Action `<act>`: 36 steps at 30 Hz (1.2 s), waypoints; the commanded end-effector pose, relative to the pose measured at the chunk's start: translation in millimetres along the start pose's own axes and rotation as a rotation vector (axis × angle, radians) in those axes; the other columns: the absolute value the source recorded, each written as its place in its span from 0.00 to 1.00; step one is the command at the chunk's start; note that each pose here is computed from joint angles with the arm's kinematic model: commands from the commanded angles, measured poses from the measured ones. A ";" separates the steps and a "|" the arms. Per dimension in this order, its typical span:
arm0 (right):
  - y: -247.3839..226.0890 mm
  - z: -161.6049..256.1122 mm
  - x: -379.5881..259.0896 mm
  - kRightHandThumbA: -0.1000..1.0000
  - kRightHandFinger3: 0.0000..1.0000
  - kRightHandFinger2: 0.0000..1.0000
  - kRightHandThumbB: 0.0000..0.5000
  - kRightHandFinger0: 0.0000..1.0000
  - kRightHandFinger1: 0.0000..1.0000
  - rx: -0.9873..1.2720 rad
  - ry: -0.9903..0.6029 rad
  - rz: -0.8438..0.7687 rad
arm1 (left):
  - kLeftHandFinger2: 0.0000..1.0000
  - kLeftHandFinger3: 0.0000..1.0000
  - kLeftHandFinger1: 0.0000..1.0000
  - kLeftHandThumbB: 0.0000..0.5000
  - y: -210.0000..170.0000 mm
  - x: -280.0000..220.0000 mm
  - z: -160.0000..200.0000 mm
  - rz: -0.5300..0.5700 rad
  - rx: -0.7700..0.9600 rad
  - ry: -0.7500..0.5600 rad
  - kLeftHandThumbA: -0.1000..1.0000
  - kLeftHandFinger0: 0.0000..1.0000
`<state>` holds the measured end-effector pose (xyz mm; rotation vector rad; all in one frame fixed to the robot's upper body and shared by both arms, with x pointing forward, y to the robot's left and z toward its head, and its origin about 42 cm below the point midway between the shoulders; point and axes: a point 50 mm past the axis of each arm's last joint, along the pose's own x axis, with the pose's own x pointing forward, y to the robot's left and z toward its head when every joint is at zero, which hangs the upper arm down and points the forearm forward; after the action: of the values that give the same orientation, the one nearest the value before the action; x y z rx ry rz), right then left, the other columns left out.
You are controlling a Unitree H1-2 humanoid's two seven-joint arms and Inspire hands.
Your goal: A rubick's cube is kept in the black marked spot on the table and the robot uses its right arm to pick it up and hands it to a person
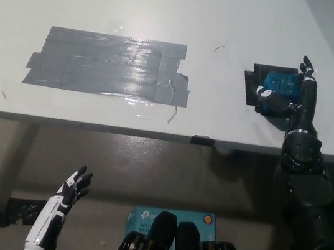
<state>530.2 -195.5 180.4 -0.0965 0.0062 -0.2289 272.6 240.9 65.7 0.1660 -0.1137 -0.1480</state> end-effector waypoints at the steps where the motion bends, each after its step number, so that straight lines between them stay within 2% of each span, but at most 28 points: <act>1: 11.8 -15.4 -12.4 0.95 1.00 1.00 0.85 1.00 1.00 0.000 0.037 0.005 | 1.00 1.00 1.00 0.53 6.8 7.0 12.3 -0.009 0.022 -0.047 1.00 1.00; 4: 14.4 -18.2 -16.4 0.93 1.00 1.00 0.78 1.00 1.00 -0.010 0.054 0.009 | 1.00 1.00 1.00 0.54 7.2 9.8 14.1 -0.012 0.020 -0.048 1.00 1.00; 5: 15.1 -18.7 -18.0 0.87 1.00 1.00 0.77 1.00 1.00 -0.008 0.058 0.007 | 1.00 1.00 1.00 0.54 7.6 10.3 13.8 -0.012 0.024 -0.052 1.00 1.00; 6: 15.6 -18.6 -18.7 0.74 1.00 1.00 0.75 1.00 1.00 -0.014 0.067 -0.002 | 1.00 1.00 1.00 0.54 7.8 10.6 13.6 -0.012 0.029 -0.053 1.00 1.00; 7: 15.6 -18.6 -18.9 0.55 1.00 1.00 0.73 1.00 1.00 -0.025 0.076 -0.018 | 1.00 1.00 1.00 0.54 7.9 10.9 13.4 -0.013 0.034 -0.053 1.00 1.00; 8: 15.5 -19.0 -18.9 0.36 1.00 1.00 0.66 1.00 1.00 -0.046 0.090 -0.037 | 1.00 1.00 1.00 0.54 7.9 10.7 13.2 -0.014 0.034 -0.052 1.00 1.00; 9: 15.1 -19.9 -18.9 0.14 0.96 0.89 0.63 0.77 0.79 -0.092 0.114 -0.056 | 1.00 1.00 1.00 0.54 7.9 10.2 13.0 -0.015 0.033 -0.050 1.00 1.00; 10: 14.8 -20.3 -18.9 0.08 0.89 0.80 0.62 0.66 0.72 -0.112 0.124 -0.058 | 1.00 1.00 1.00 0.54 7.9 10.1 13.1 -0.015 0.033 -0.050 1.00 1.00; 11: 12.8 -22.8 -19.2 0.02 0.53 0.41 0.46 0.38 0.40 -0.169 0.132 -0.051 | 1.00 1.00 1.00 0.54 8.3 10.1 13.9 -0.016 0.035 -0.050 1.00 1.00; 12: 10.9 -25.1 -19.9 0.00 0.31 0.27 0.53 0.05 0.17 -0.206 0.128 -0.047 | 1.00 1.00 1.00 0.55 8.4 10.8 14.7 -0.016 0.033 -0.052 1.00 1.00; 13: 10.6 -27.4 -20.7 0.00 0.41 0.42 0.53 0.00 0.17 -0.247 0.131 -0.034 | 1.00 1.00 1.00 0.54 8.5 11.2 14.8 -0.016 0.034 -0.053 1.00 1.00; 14: 10.7 -28.7 -21.0 0.00 0.46 0.50 0.54 0.00 0.20 -0.272 0.135 -0.025 | 1.00 1.00 1.00 0.54 8.6 11.2 14.8 -0.016 0.036 -0.054 1.00 1.00; 15: 10.7 -29.5 -21.3 0.00 0.46 0.50 0.54 0.00 0.20 -0.288 0.138 -0.020 | 1.00 1.00 1.00 0.54 8.7 11.3 14.8 -0.016 0.037 -0.055 1.00 1.00; 16: 9.8 -29.7 -20.0 0.00 0.63 0.70 0.51 0.01 0.34 -0.329 0.146 0.007 | 1.00 1.00 1.00 0.54 8.8 14.0 16.0 -0.018 0.040 -0.061 1.00 1.00; 18: 9.5 -31.2 -19.2 0.00 0.75 0.84 0.47 0.01 0.44 -0.380 0.166 0.035 | 1.00 1.00 1.00 0.54 8.7 15.1 16.4 -0.017 0.042 -0.063 1.00 1.00; 19: 8.9 -30.6 -18.0 0.00 0.77 0.91 0.48 0.04 0.54 -0.410 0.167 0.044 | 1.00 1.00 1.00 0.54 8.7 16.7 17.5 -0.017 0.042 -0.064 1.00 1.00; 21: 8.7 -30.8 -18.1 0.00 0.78 0.91 0.47 0.04 0.55 -0.429 0.168 0.045 | 1.00 1.00 1.00 0.54 8.7 17.4 18.4 -0.017 0.042 -0.063 1.00 1.00; 22: 8.3 -31.2 -17.6 0.00 0.82 0.95 0.48 0.07 0.59 -0.430 0.170 0.044 | 1.00 1.00 1.00 0.53 9.4 19.0 19.6 -0.019 0.043 -0.068 1.00 1.00; 24: 7.0 -31.5 -17.2 0.00 0.84 0.96 0.49 0.09 0.61 -0.438 0.165 0.042 | 1.00 1.00 1.00 0.51 10.4 21.6 20.9 -0.023 0.046 -0.074 1.00 1.00; 28: 3.9 -29.4 -15.2 0.00 0.86 0.97 0.44 0.06 0.60 -0.429 0.151 0.037 | 1.00 1.00 1.00 0.53 11.5 25.0 21.5 -0.019 0.046 -0.067 1.00 1.00; 32: 0.7 -27.8 -14.7 0.00 0.88 0.96 0.41 0.10 0.60 -0.398 0.128 0.036 | 1.00 1.00 1.00 0.51 11.9 25.8 21.4 -0.023 0.057 -0.079 1.00 1.00; 34: -0.9 -24.7 -14.5 0.00 0.89 0.95 0.42 0.08 0.58 -0.377 0.111 0.029 | 1.00 1.00 1.00 0.49 11.9 26.0 21.6 -0.022 0.057 -0.081 1.00 1.00; 36: -2.9 -15.4 -12.9 0.00 0.85 0.93 0.51 0.11 0.58 -0.337 0.069 0.008 | 1.00 1.00 1.00 0.49 12.0 26.0 21.7 -0.022 0.058 -0.076 1.00 1.00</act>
<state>524.6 -189.6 178.5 -0.4578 0.0559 -0.2161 292.1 241.5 81.4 0.1880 -0.1555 -0.1598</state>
